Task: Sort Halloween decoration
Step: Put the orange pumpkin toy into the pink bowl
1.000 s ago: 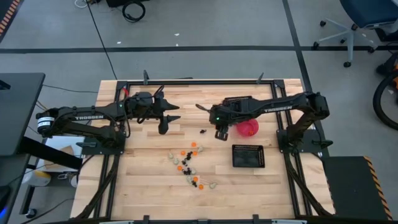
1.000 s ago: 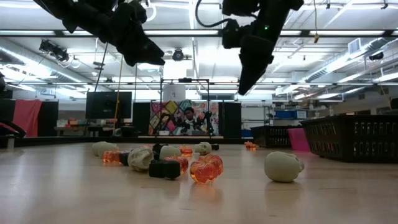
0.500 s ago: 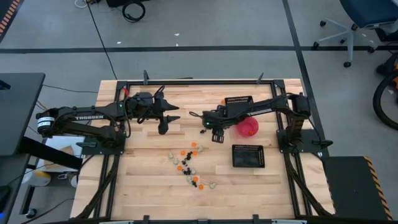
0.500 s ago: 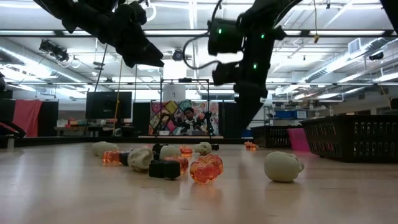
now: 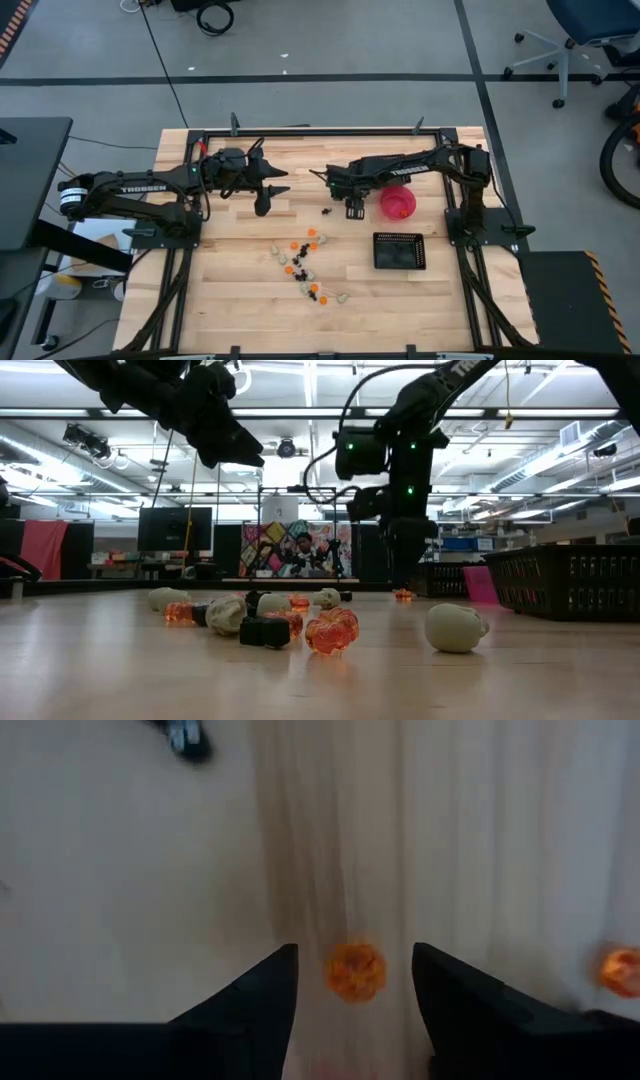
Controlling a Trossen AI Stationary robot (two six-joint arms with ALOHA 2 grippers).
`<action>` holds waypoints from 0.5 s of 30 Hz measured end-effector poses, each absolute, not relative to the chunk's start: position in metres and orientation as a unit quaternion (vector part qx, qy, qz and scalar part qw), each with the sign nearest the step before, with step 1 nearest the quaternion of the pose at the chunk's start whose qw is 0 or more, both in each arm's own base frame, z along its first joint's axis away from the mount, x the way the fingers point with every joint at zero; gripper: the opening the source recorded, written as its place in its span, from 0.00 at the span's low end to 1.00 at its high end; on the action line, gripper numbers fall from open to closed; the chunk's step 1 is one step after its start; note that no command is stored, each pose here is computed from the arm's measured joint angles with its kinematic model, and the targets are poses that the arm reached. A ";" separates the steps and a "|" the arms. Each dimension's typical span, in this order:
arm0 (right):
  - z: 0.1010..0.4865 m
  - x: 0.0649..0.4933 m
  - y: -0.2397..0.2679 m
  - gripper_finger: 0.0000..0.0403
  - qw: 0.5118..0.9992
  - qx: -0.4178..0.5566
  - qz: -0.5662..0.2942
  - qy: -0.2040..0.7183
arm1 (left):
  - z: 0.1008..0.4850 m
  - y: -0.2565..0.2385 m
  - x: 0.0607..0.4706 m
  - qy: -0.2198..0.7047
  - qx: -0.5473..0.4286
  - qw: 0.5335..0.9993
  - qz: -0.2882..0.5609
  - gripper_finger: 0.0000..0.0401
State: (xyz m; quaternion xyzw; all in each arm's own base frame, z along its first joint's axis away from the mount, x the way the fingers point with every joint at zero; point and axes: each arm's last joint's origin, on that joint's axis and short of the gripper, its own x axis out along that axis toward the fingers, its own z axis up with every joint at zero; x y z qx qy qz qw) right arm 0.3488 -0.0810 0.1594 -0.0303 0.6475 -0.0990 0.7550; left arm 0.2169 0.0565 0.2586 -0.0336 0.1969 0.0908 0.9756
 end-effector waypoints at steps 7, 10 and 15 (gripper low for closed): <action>0.141 0.351 -0.086 0.49 0.736 -0.034 -0.094 0.669 | 0.258 0.056 0.217 0.198 -0.034 0.976 0.091 0.48; 0.140 0.351 -0.086 0.48 0.733 -0.032 -0.093 0.673 | 0.258 0.057 0.217 0.197 -0.034 0.976 0.091 0.48; 0.142 0.349 -0.088 0.41 0.736 -0.015 -0.091 0.671 | 0.259 0.056 0.217 0.197 -0.033 0.976 0.091 0.48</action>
